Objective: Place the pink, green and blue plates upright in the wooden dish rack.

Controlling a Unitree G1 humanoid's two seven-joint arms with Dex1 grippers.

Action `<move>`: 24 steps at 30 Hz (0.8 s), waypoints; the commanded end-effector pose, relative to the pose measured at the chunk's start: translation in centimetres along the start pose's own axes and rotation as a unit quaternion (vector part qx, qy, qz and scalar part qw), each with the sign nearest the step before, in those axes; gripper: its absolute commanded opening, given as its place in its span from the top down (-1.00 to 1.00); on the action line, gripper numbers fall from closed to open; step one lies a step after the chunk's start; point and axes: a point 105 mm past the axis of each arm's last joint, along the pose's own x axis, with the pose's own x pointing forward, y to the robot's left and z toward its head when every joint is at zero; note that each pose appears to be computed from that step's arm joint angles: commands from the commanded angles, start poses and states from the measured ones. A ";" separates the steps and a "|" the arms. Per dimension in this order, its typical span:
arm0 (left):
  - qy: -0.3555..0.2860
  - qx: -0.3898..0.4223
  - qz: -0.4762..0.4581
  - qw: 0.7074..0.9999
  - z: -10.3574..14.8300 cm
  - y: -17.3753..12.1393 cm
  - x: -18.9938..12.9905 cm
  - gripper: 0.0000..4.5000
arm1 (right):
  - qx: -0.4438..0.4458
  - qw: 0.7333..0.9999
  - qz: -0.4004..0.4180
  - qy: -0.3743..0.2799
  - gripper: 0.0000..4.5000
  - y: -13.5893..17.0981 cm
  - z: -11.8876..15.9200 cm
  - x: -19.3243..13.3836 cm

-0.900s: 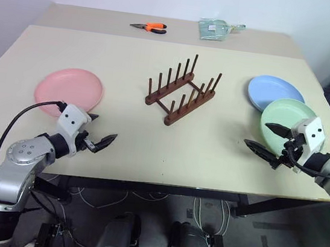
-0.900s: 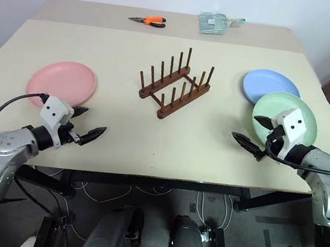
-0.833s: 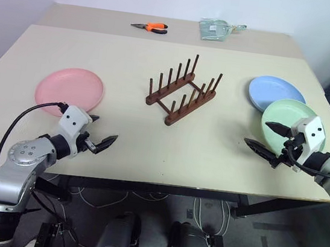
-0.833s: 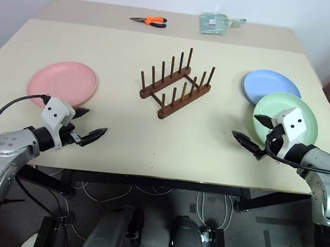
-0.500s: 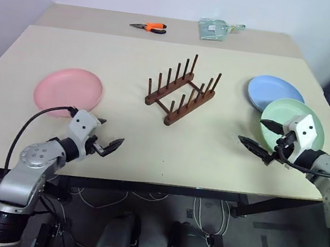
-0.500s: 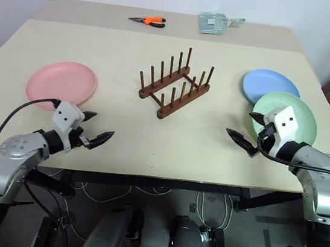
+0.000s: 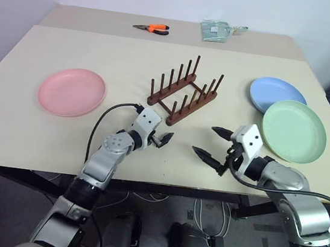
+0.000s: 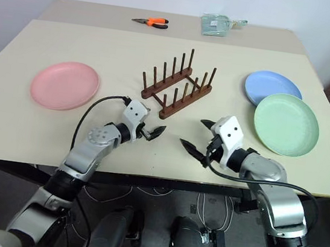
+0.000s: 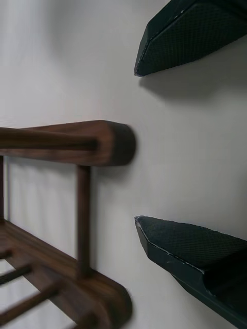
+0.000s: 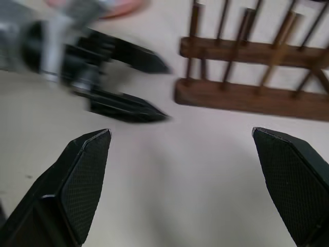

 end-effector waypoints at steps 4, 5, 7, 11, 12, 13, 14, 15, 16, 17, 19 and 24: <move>0.010 -0.014 -0.028 0.999 -0.7 -1.2 2.4 -0.37 | -0.024 1.000 -0.013 -0.008 -1.00 -0.2 0.8 -0.3; 0.005 -0.013 -0.032 0.999 -0.6 -1.2 2.4 -0.18 | -0.025 1.000 -0.015 -0.009 -1.00 -0.3 0.8 -0.3; 0.001 -0.010 -0.041 0.999 -0.5 -1.3 2.4 0.31 | -0.030 0.999 -0.019 -0.007 -1.00 -0.6 0.7 -0.3; -0.017 0.025 -0.099 0.995 0.1 -2.3 1.7 0.68 | -0.040 0.999 -0.025 0.008 -1.00 -1.2 0.3 -1.0; -0.030 0.034 -0.126 0.991 0.6 -2.7 1.2 0.68 | -0.042 0.999 -0.026 0.015 -1.00 -1.5 0.1 -1.5; -0.044 0.044 -0.156 0.986 1.0 -3.1 0.7 0.68 | -0.043 0.998 -0.029 0.025 -1.00 -1.9 -0.2 -2.1; -0.052 0.049 -0.175 0.982 1.3 -3.3 0.2 0.68 | -0.043 0.998 -0.031 0.031 -1.00 -2.1 -0.3 -2.5; -0.055 0.052 -0.200 0.977 1.5 -3.4 -0.3 0.68 | -0.046 0.998 -0.035 0.040 -1.00 -2.6 -0.5 -3.1; -0.059 0.055 -0.229 0.970 1.7 -3.5 -0.8 0.68 | -0.049 0.997 -0.043 0.049 -1.00 -3.2 -0.7 -3.7; -0.056 0.059 -0.246 0.966 1.8 -3.4 -1.2 0.68 | -0.051 0.996 -0.050 0.056 -1.00 -3.7 -0.9 -4.3; -0.042 0.070 -0.264 0.961 1.6 -2.9 -1.6 0.68 | -0.053 0.994 -0.065 0.065 -1.00 -4.5 -1.3 -5.2; 0.001 0.080 -0.223 0.971 -0.1 -0.4 -1.3 0.05 | -0.056 0.992 -0.086 0.077 -1.00 -5.1 -1.9 -6.2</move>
